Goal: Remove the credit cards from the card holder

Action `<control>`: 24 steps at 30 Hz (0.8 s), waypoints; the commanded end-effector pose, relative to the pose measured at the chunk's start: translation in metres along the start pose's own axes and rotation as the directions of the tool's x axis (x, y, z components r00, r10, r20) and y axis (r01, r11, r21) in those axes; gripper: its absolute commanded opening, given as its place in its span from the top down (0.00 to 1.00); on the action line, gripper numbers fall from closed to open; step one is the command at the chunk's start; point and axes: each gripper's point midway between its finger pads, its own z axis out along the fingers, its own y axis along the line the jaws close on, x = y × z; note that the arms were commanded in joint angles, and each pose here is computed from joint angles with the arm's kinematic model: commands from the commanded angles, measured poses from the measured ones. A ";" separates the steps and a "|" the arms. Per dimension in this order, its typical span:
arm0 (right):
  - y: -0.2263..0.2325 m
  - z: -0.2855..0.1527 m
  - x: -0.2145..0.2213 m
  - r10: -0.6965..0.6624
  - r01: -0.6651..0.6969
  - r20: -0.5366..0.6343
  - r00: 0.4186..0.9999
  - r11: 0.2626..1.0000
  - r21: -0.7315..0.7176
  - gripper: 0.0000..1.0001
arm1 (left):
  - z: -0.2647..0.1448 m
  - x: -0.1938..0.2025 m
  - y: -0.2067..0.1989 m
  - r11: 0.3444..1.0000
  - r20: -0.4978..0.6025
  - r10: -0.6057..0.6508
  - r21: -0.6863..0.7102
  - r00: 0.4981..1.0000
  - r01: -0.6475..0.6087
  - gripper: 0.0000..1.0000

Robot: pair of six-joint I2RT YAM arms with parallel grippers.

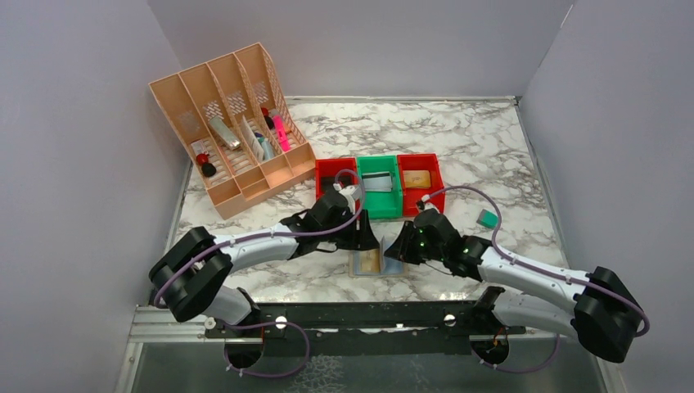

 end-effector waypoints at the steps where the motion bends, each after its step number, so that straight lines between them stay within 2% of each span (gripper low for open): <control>1: -0.019 -0.003 -0.004 0.019 -0.021 0.032 0.999 0.995 0.093 0.74 | 0.006 -0.002 -0.002 1.000 0.019 -0.003 0.012 1.000 0.003 0.41; 8: -0.016 -0.005 -0.006 0.003 -0.005 0.024 1.000 0.995 0.099 0.72 | 0.011 0.003 -0.003 1.000 -0.008 0.007 0.016 1.000 -0.007 0.43; 14: -0.024 -0.014 -0.016 -0.028 0.022 0.030 0.999 0.979 0.201 0.63 | 0.012 0.006 0.001 1.000 -0.014 0.009 0.003 1.000 -0.009 0.45; 24: -0.014 -0.007 -0.007 -0.060 0.063 -0.025 0.998 0.989 0.137 0.61 | 0.012 0.006 0.001 1.000 -0.024 0.020 -0.002 1.000 -0.020 0.48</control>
